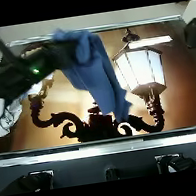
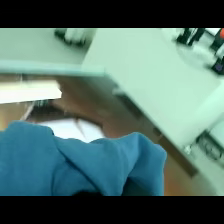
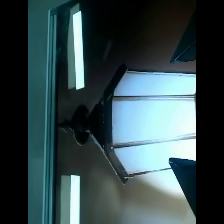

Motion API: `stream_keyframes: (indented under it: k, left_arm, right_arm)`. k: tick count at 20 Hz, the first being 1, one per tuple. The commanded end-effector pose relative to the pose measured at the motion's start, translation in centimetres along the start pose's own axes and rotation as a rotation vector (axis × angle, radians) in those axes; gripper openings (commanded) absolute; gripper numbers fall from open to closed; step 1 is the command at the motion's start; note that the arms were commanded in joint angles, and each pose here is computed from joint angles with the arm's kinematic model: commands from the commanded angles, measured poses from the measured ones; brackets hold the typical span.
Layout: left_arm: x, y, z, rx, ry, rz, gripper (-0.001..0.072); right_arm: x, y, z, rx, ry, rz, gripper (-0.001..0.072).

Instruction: Fold the shirts.

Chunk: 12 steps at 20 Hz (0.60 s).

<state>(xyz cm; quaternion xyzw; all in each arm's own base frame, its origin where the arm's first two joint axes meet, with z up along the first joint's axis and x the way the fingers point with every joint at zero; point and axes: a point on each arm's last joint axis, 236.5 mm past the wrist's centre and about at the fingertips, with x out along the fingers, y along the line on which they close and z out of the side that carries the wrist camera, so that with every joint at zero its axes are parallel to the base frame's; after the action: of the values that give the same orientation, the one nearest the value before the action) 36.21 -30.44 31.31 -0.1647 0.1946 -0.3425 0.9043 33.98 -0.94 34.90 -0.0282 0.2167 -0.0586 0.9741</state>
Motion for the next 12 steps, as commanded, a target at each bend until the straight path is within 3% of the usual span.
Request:
stream_keyframes:
  k: [1,6,7,9,10,12]
  left_arm:
    - [1.5,6.8,-11.3,-0.009,0.362,0.171,0.0029]
    - [-0.3,16.0,-29.4,-0.246,0.684,0.341,0.0031]
    - [-0.4,16.5,-30.0,-0.286,0.687,0.349,0.0089]
    - [-0.6,17.7,-28.1,-0.309,0.657,0.368,0.0526]
    - [-1.1,18.5,-26.4,-0.299,0.658,0.374,0.0596]
    - [-3.4,20.3,-23.4,-0.244,0.707,0.377,0.0596]
  right_arm:
    - [0.9,0.0,-6.2,0.000,0.266,-0.022,0.0693]
    - [11.2,10.1,-19.8,0.061,0.630,0.247,0.0691]
    - [13.1,12.4,-22.1,0.120,0.661,0.304,0.0692]
    - [14.9,16.5,-25.9,0.198,0.773,0.424,0.0694]
    - [15.3,17.6,-26.8,0.217,0.807,0.460,0.0703]
    - [15.9,18.2,-28.3,0.230,0.854,0.468,0.0703]
